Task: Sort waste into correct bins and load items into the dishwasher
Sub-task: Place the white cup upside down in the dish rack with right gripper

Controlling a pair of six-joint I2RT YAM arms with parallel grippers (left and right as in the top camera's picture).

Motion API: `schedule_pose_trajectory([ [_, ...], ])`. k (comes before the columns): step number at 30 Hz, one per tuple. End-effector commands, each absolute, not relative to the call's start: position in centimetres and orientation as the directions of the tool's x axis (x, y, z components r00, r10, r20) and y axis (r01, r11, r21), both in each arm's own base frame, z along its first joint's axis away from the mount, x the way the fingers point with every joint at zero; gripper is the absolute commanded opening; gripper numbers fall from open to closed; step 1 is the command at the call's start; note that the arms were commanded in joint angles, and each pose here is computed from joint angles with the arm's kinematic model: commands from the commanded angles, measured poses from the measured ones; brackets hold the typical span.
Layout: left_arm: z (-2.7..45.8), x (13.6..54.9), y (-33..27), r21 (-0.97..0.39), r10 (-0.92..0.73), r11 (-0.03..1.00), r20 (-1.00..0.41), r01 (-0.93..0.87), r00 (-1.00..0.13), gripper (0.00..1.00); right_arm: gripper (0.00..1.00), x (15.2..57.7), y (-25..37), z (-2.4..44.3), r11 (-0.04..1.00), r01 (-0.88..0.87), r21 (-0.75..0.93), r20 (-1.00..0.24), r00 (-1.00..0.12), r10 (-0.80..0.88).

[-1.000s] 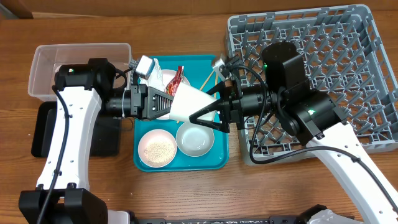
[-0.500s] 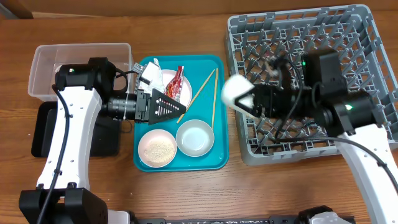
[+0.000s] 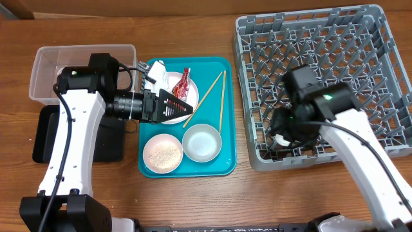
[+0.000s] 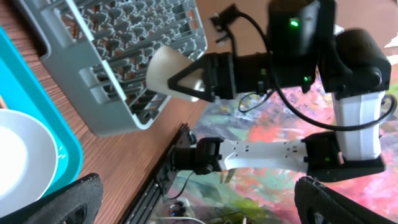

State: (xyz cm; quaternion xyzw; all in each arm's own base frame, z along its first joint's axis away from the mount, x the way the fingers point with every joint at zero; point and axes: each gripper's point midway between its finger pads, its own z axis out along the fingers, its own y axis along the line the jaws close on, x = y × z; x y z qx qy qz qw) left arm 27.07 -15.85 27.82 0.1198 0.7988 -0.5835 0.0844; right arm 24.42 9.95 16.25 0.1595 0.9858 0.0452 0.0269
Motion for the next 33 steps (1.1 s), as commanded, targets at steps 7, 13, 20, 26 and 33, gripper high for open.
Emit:
schedule_pose_trajectory([
  [7,26.9,26.9,-15.4,-0.897,0.105,0.356,-0.239,0.261,-0.965,1.00,0.68,24.3,11.3,12.0,0.939,0.344,0.006,0.128,-0.932,0.340],
  [13,26.9,26.9,-15.4,-0.896,0.107,0.359,-0.239,0.262,-0.965,1.00,0.96,24.7,11.3,12.1,0.934,0.358,0.023,0.127,-0.927,0.352],
  [20,26.6,27.1,-15.3,-0.884,0.114,0.376,-0.254,0.278,-0.961,1.00,0.95,27.2,12.3,17.4,0.946,0.279,0.166,-0.052,-0.955,0.291],
  [26,23.6,28.6,-15.0,-0.795,0.121,0.553,-0.217,0.248,-0.969,1.00,0.96,29.2,12.9,26.4,0.929,0.165,0.330,-0.407,-0.864,0.298],
  [33,17.8,34.6,-10.7,-0.247,-0.046,0.969,-0.291,0.029,-0.956,0.97,1.00,27.9,12.6,35.0,0.881,0.001,0.474,-0.632,-0.696,0.341],
])
